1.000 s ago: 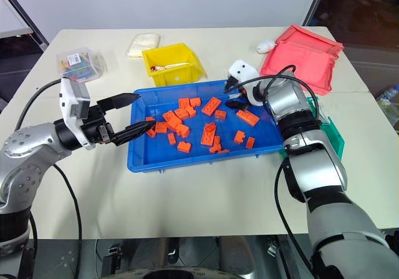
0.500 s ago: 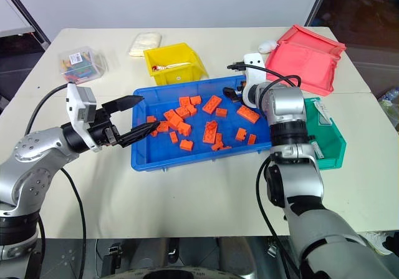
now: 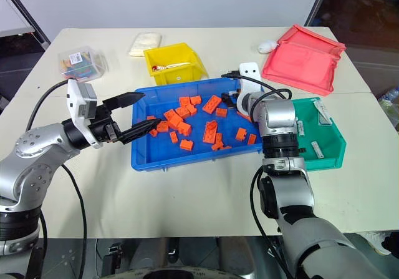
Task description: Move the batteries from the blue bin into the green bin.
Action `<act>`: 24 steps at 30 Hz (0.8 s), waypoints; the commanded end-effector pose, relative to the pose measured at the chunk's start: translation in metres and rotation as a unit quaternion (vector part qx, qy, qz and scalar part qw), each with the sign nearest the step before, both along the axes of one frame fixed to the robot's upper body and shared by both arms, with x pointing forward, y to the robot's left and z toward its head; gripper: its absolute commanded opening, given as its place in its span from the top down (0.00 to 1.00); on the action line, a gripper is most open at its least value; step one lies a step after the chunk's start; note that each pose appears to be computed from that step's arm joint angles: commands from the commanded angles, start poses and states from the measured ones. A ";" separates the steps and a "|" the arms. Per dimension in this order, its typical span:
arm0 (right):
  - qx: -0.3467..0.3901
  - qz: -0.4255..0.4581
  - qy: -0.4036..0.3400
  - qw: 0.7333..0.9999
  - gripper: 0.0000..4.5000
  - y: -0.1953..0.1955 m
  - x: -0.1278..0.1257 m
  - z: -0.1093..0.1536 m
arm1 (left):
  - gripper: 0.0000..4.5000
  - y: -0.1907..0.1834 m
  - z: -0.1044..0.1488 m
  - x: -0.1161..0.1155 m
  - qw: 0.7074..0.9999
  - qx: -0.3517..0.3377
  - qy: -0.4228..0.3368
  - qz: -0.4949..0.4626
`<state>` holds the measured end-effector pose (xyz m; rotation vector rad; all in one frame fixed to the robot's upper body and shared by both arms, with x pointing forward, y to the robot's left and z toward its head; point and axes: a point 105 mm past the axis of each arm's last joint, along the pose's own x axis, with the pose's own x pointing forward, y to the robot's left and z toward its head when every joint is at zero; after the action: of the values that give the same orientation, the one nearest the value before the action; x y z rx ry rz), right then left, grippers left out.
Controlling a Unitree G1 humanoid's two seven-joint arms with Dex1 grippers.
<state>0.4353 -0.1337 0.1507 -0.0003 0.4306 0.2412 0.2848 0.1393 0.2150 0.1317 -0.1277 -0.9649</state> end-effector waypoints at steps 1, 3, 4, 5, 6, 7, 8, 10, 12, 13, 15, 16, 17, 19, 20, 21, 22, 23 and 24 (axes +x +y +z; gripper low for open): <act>0.013 -0.009 -0.043 0.999 0.11 0.003 0.010 0.025 | 0.00 -0.001 0.004 -0.005 1.000 0.005 -0.015 -0.003; 0.015 -0.016 -0.046 0.999 0.11 0.002 0.013 0.026 | 0.00 -0.001 0.004 -0.006 1.000 0.004 -0.015 0.000; 0.018 -0.019 -0.047 0.999 0.11 0.003 0.014 0.026 | 0.00 -0.001 0.003 -0.006 1.000 0.004 -0.015 0.001; 0.019 -0.022 -0.048 0.998 0.11 0.003 0.016 0.025 | 0.00 -0.001 0.003 -0.006 1.000 0.003 -0.015 0.001; 0.024 -0.026 -0.048 0.998 0.11 0.004 0.017 0.025 | 0.00 -0.001 0.003 -0.007 1.000 0.004 -0.015 0.002; 0.027 -0.028 -0.047 0.998 0.11 0.004 0.018 0.025 | 0.00 -0.001 0.003 -0.007 1.000 0.004 -0.014 0.002; 0.029 -0.028 -0.047 0.998 0.11 0.005 0.018 0.024 | 0.00 -0.001 0.003 -0.007 1.000 0.003 -0.015 0.003; 0.034 -0.028 -0.044 0.998 0.11 0.008 0.019 0.022 | 0.00 0.000 0.004 -0.008 1.000 0.003 -0.015 0.004; 0.040 -0.029 -0.043 0.998 0.11 0.010 0.020 0.021 | 0.00 0.000 0.003 -0.008 1.000 0.004 -0.015 0.004; 0.042 -0.029 -0.042 0.998 0.11 0.011 0.021 0.020 | 0.00 0.000 0.003 -0.008 1.000 0.004 -0.014 0.004; 0.041 -0.030 -0.041 0.998 0.11 0.011 0.022 0.018 | 0.00 0.000 0.003 -0.008 1.000 0.004 -0.014 0.004; 0.038 -0.033 -0.041 0.998 0.11 0.011 0.023 0.017 | 0.00 0.000 0.004 -0.008 1.000 0.004 -0.014 0.004; 0.035 -0.034 -0.042 0.998 0.11 0.010 0.023 0.016 | 0.00 0.000 0.004 -0.008 1.000 0.004 -0.014 0.004; 0.028 -0.038 -0.042 0.998 0.11 0.008 0.025 0.013 | 0.00 0.000 0.004 -0.008 1.000 0.004 -0.014 0.004; 0.025 -0.040 -0.040 0.998 0.11 0.007 0.025 0.010 | 0.00 0.000 0.004 -0.008 1.000 0.004 -0.014 0.004; 0.021 -0.042 -0.039 0.998 0.11 0.006 0.025 0.008 | 0.00 0.000 0.004 -0.008 1.000 0.004 -0.014 0.004; 0.018 -0.042 -0.039 0.998 0.11 0.006 0.026 0.006 | 0.00 -0.001 0.004 -0.007 1.000 0.004 -0.014 0.004; 0.015 -0.043 -0.040 0.998 0.11 0.005 0.026 0.005 | 0.00 -0.001 0.004 -0.007 1.000 0.004 -0.014 0.004; 0.014 -0.042 -0.040 0.998 0.11 0.005 0.026 0.005 | 0.00 -0.001 0.004 -0.008 1.000 0.004 -0.014 0.005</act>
<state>0.4580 -0.1296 0.1445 0.0501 0.3835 0.1643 0.2824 0.1413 0.2080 0.1264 -0.1040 -0.9448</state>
